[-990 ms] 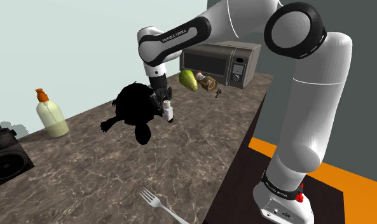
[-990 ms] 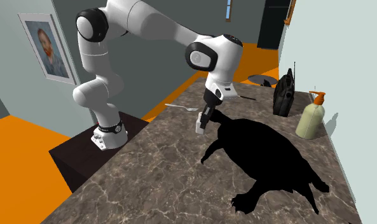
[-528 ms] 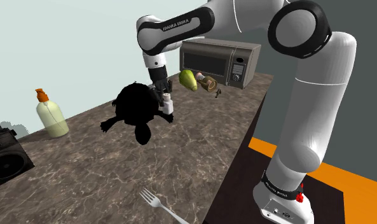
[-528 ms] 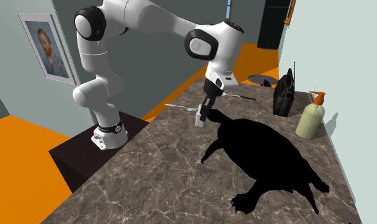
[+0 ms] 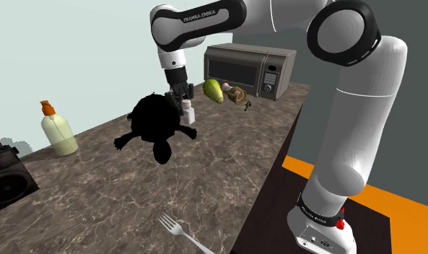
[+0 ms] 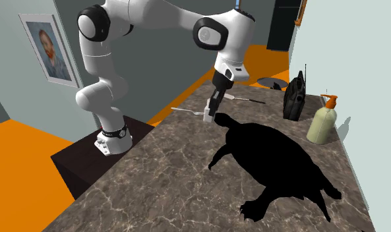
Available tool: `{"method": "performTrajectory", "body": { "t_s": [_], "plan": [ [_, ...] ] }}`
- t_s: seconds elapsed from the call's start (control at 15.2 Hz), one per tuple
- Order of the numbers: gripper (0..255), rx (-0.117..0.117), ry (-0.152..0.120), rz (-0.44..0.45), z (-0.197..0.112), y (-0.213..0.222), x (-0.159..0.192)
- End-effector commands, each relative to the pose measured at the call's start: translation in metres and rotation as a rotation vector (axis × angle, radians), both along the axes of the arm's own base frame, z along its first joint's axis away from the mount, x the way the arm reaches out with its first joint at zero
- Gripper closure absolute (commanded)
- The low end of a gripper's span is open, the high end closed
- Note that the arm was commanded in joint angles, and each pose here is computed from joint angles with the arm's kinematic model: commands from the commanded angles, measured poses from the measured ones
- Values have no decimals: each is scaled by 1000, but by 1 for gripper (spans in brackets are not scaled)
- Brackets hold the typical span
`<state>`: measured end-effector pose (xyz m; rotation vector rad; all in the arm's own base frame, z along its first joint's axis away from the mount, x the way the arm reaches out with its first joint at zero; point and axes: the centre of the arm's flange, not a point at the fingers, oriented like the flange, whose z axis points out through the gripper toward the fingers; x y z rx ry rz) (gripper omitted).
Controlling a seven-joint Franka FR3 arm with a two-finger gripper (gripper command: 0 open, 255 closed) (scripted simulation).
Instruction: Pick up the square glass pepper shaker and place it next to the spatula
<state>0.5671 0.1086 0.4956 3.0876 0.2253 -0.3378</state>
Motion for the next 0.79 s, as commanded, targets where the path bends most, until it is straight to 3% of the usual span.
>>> {"method": "performTrajectory", "body": {
  "t_s": [0.0, 0.73],
  "plan": [
    [255, 0, 0, 0, 1, 20, -9],
    [255, 0, 0, 0, 1, 153, -67]
  ]
}}
